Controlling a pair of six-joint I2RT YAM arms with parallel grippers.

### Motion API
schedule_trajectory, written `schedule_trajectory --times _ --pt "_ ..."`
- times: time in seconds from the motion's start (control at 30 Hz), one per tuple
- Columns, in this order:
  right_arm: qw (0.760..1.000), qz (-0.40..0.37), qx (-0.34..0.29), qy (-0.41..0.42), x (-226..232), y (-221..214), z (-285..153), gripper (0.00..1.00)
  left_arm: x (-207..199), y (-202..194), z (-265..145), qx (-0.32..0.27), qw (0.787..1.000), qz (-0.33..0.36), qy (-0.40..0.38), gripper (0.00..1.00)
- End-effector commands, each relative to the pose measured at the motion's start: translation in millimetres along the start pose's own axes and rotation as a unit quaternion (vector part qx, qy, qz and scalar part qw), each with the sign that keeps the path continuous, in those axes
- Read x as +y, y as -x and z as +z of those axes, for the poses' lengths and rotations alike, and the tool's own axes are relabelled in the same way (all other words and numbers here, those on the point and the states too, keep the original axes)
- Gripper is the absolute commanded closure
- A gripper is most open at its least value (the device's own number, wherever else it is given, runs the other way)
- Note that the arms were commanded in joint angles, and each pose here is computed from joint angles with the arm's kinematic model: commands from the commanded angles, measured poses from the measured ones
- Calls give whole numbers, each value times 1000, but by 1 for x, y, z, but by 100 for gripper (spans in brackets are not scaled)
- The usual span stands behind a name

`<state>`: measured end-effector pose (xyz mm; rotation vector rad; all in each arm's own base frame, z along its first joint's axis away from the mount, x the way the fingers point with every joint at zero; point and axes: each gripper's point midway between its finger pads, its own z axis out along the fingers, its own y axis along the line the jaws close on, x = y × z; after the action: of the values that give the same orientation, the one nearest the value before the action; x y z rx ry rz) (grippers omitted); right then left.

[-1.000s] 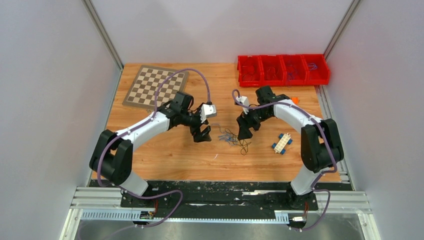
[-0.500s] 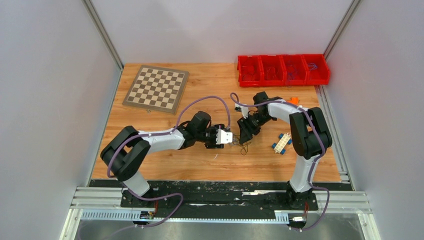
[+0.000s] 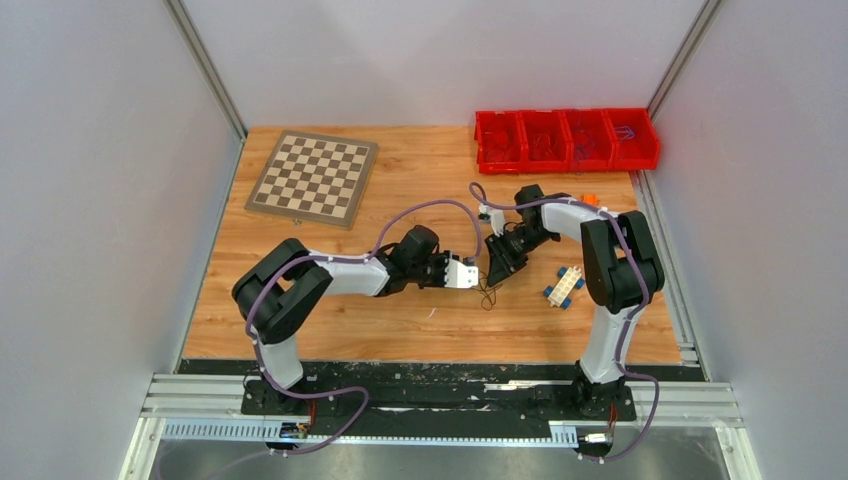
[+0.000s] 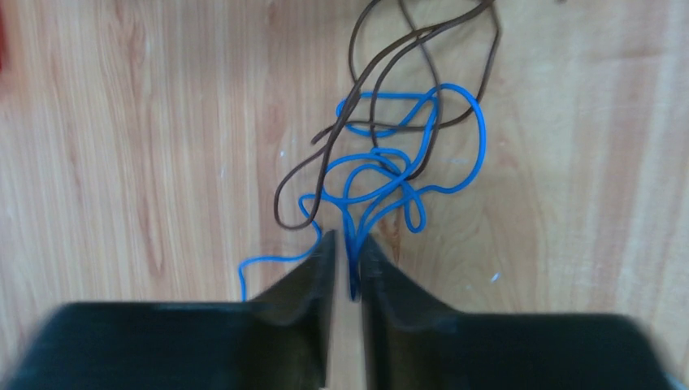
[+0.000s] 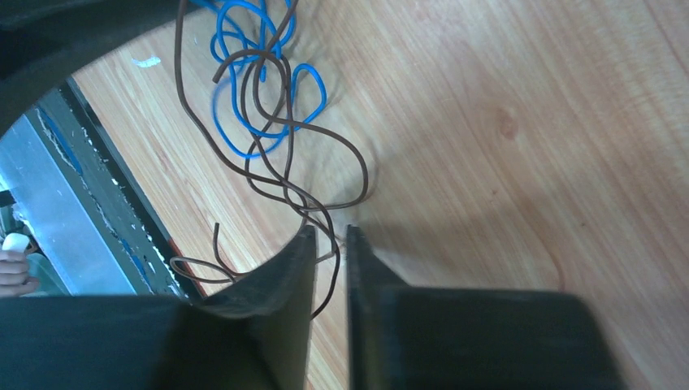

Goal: Untangle the cables

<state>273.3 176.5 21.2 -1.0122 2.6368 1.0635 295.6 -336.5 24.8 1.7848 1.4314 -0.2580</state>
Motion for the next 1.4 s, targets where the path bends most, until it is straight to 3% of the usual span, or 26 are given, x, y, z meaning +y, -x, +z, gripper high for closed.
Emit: schedule_trajectory --times 0.0,0.1,0.23,0.5,0.83,0.97,1.07,1.2,1.23,1.3,1.37 --pt "1000 8 9 -22 -12 -5 -4 99 7 -12 -10 50 999 -5 16 96" --pt "999 13 12 -47 -21 -7 -11 100 9 -4 -42 29 999 5 39 100" --pt "997 -1 13 -82 -26 -7 -23 100 24 -4 -88 11 997 -38 65 100" --pt "989 -23 20 -144 -41 -13 -46 100 56 -51 -157 34 980 -157 114 100" --pt "984 -37 5 -173 -56 -6 -75 100 50 -99 -203 80 969 -194 130 100" --pt "990 -55 -71 -105 -27 30 -93 100 45 -101 -204 73 968 -208 119 100" --pt "984 -88 -142 -57 6 68 -114 100 48 -83 -200 32 968 -226 106 100" --pt "974 -106 -192 -60 18 104 -140 100 64 -72 -198 17 959 -261 105 100" --pt "974 -101 -191 -68 14 108 -142 94 63 -74 -195 20 958 -269 99 100" --pt "977 -88 -177 -79 6 108 -140 51 70 -69 -195 12 957 -274 99 100" --pt "984 -76 -142 -82 0 97 -127 37 75 -65 -195 5 956 -276 101 100"
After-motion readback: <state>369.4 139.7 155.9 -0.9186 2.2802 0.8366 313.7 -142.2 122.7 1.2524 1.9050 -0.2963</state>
